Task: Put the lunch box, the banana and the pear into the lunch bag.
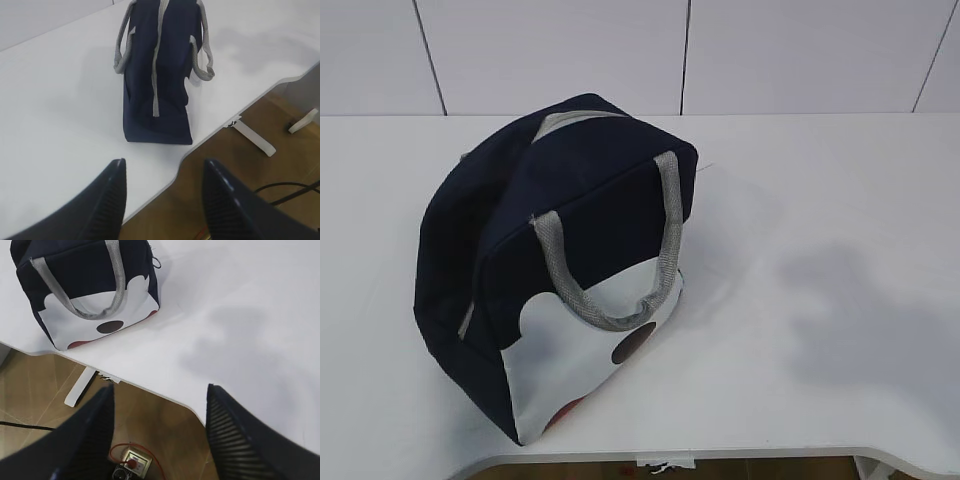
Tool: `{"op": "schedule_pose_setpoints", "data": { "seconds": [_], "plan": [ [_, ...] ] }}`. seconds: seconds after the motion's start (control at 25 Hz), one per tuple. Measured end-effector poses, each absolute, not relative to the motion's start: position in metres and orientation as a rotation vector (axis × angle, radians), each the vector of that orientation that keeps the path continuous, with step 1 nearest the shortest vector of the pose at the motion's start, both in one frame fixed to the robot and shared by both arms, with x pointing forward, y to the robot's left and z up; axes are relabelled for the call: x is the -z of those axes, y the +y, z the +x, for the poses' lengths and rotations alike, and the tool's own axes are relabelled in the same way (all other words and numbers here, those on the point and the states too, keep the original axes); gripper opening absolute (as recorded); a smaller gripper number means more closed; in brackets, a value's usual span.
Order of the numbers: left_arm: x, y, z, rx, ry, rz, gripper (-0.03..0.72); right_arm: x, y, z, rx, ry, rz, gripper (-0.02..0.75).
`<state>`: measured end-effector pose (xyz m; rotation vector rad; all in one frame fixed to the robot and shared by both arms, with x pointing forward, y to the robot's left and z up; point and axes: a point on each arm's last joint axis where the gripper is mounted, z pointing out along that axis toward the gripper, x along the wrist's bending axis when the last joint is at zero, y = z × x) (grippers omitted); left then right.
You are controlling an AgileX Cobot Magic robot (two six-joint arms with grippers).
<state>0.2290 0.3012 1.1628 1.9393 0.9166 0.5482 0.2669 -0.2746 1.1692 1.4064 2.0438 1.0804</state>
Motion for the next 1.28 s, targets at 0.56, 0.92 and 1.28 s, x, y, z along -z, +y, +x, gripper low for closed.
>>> {"op": "schedule_pose_setpoints", "data": {
  "seconds": [0.56,0.92,1.28],
  "plan": [
    [-1.068,0.305,0.221,-0.568,0.872,1.918,0.370,-1.069,-0.291,0.215,-1.062,1.977,1.361,0.454],
    [-1.055,0.301,0.228,-0.557,0.885,1.939,0.370,-1.047,-0.295,0.223,-1.032,1.900,1.335,0.454],
    [-1.055,0.300,0.228,-0.575,0.916,1.928,0.370,-1.046,-0.296,0.226,-1.036,1.880,1.347,0.454]
  ]
}}
